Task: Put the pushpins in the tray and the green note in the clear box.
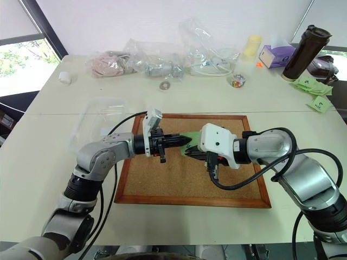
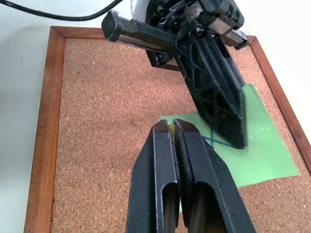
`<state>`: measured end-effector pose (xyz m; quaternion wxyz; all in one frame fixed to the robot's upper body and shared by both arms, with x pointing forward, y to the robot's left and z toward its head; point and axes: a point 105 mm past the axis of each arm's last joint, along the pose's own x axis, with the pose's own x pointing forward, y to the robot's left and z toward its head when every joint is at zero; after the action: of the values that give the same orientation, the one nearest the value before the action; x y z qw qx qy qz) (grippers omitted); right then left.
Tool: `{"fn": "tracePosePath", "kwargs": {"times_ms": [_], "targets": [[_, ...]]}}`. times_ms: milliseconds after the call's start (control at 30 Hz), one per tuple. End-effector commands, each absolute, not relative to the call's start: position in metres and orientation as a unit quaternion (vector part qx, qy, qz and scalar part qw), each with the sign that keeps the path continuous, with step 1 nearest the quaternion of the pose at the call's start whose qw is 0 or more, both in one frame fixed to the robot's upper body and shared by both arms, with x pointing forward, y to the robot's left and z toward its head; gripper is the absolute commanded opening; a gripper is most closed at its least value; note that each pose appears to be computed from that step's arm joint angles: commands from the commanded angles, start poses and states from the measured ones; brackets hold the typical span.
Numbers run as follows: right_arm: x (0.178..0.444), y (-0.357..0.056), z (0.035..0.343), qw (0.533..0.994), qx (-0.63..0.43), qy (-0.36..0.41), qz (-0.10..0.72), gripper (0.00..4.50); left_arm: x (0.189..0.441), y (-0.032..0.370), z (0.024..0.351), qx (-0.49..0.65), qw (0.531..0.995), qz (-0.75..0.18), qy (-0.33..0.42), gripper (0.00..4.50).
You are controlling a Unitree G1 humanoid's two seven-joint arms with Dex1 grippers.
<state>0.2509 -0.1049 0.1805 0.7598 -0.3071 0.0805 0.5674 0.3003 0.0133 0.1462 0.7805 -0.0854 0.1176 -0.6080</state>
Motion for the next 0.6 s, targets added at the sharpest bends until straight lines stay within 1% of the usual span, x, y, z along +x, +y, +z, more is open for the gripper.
{"fn": "tracePosePath", "kwargs": {"times_ms": [33,167,300,400,533,600], "targets": [[0.254,-0.104,0.208,0.78,-0.315,0.034,0.54,0.0,0.302,0.022,0.137,-0.027,0.795,-0.598,0.098,0.07],[0.258,-0.113,0.221,0.813,-0.285,0.026,0.507,0.0,0.304,0.03,0.128,-0.006,0.803,-0.588,0.096,0.07],[0.264,-0.131,0.233,0.854,-0.228,0.029,0.467,0.0,0.307,0.035,0.129,-0.005,0.81,-0.58,0.088,0.07],[0.278,-0.187,0.231,0.913,-0.175,0.056,0.364,0.0,0.309,0.037,0.152,-0.017,0.816,-0.574,0.056,0.07],[0.281,-0.242,0.216,0.951,-0.141,0.085,0.261,0.0,0.309,0.041,0.184,-0.027,0.825,-0.564,0.02,0.07],[0.281,-0.265,0.205,0.964,-0.104,0.1,0.221,0.0,0.308,0.046,0.198,-0.026,0.831,-0.556,0.005,0.07]]}}
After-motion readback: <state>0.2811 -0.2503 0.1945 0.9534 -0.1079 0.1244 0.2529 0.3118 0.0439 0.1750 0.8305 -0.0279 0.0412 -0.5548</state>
